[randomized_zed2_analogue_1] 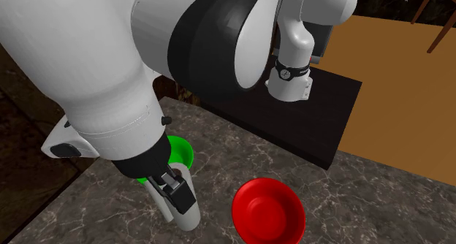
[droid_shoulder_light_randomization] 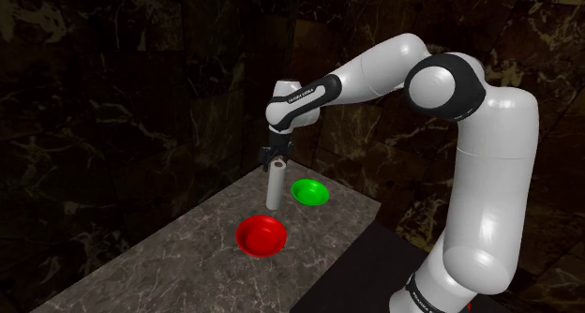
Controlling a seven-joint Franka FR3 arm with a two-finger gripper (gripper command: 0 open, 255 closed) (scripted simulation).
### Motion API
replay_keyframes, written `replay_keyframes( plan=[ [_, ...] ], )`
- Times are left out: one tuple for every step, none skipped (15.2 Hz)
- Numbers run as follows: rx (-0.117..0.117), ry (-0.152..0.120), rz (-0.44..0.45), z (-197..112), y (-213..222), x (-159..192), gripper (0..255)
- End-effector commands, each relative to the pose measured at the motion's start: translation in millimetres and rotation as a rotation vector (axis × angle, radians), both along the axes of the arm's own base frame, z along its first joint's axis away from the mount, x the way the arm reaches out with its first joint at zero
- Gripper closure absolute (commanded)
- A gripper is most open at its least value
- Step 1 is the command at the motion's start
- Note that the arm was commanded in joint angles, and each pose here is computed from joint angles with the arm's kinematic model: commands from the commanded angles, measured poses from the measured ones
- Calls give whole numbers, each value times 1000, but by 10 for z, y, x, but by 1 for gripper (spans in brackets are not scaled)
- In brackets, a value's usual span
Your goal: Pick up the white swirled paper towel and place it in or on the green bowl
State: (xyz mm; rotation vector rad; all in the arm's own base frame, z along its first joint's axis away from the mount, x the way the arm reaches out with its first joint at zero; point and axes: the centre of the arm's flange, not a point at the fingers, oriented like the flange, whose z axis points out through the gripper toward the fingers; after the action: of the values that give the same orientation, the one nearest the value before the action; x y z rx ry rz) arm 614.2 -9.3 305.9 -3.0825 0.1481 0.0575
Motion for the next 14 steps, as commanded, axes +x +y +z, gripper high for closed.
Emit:
replay_keyframes(
  plan=[
    [0, 0, 0, 0, 0, 0, 255],
    [0, 0, 0, 0, 0, 0, 255],
    [0, 0, 0, 0, 0, 0, 255],
    [0, 0, 0, 0, 0, 0, 255],
    [0, 0, 0, 1, 0, 0, 255],
    [0, 0, 0, -1, 0, 0, 255],
    [0, 0, 0, -1, 0, 0, 255],
    [0, 0, 0, -1, 1, -1, 255],
    [0, 0, 0, -2, 2, -1, 255],
    [0, 0, 0, -1, 0, 0, 255],
    [0, 0, 0, 52, 0, 0, 255],
    [0, 0, 0, 105, 0, -1, 255],
    [0, 0, 0, 158, 0, -1, 255],
    [0, 0, 0, 211, 0, 0, 255]
  ],
)
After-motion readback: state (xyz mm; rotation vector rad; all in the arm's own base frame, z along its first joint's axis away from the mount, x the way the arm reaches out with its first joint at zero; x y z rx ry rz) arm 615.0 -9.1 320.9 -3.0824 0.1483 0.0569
